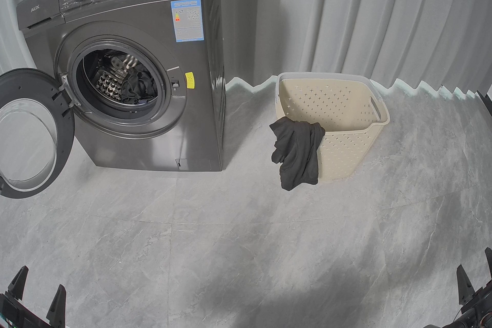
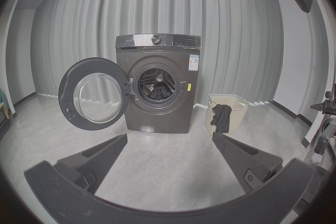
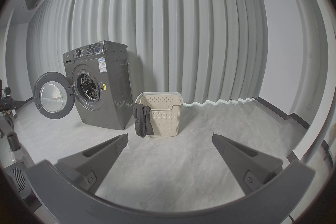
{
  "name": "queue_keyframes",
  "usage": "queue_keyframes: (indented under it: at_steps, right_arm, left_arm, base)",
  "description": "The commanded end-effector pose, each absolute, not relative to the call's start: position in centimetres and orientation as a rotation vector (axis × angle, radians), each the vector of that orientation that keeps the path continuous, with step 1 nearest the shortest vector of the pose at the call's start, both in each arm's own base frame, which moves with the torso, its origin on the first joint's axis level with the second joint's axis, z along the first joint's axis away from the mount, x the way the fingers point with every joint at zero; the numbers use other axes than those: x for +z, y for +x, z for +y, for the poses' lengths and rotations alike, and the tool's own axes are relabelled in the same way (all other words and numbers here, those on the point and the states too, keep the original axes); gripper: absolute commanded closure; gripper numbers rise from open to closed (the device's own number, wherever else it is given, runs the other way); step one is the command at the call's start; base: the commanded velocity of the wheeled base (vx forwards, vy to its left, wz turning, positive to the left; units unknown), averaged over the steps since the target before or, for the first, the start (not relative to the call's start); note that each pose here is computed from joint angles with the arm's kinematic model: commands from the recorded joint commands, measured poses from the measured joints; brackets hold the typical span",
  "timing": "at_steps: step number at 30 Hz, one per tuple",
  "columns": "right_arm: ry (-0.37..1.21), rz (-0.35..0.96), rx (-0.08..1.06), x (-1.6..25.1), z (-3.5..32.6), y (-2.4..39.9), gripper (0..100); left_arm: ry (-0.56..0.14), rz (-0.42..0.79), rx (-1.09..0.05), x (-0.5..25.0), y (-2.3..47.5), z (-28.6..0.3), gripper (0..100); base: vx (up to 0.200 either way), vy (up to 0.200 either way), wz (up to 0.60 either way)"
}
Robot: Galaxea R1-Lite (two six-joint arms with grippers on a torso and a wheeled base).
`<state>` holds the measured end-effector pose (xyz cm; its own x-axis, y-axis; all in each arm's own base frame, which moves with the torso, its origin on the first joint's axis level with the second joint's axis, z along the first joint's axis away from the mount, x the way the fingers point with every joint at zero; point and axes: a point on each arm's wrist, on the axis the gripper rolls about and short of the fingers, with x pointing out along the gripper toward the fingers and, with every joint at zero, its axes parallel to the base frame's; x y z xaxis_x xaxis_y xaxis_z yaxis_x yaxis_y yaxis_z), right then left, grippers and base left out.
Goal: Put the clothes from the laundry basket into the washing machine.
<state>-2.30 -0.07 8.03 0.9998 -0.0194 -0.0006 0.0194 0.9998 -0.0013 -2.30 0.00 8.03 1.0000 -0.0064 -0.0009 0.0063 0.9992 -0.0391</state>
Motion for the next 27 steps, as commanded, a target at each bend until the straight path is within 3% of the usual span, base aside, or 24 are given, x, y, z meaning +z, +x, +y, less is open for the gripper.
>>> queue_keyframes:
  at_steps: [1,16,25,27]
  right_arm:
    - [-0.002,0.003,-0.018,7.52,-0.07,-2.28,0]
    - [-0.003,0.003,-0.018,7.52,-0.06,-2.28,0]
    - [-0.005,0.003,-0.014,7.52,-0.05,-2.28,0]
    - [-0.005,0.003,-0.014,7.52,-0.05,-2.28,0]
  left_arm:
    - [-0.04,0.005,-0.006,7.55,-2.28,0.0,0]
    - [-0.04,0.005,-0.006,7.55,-2.28,0.0,0]
    - [-0.038,0.005,-0.005,7.55,-2.28,0.0,0]
    - [-0.038,0.005,-0.005,7.55,-2.28,0.0,0]
  base:
    - [0.0,0.0,0.0]
    - [0.2,0.0,0.0]
    - [0.0,0.0,0.0]
    - [0.0,-0.2,0.0]
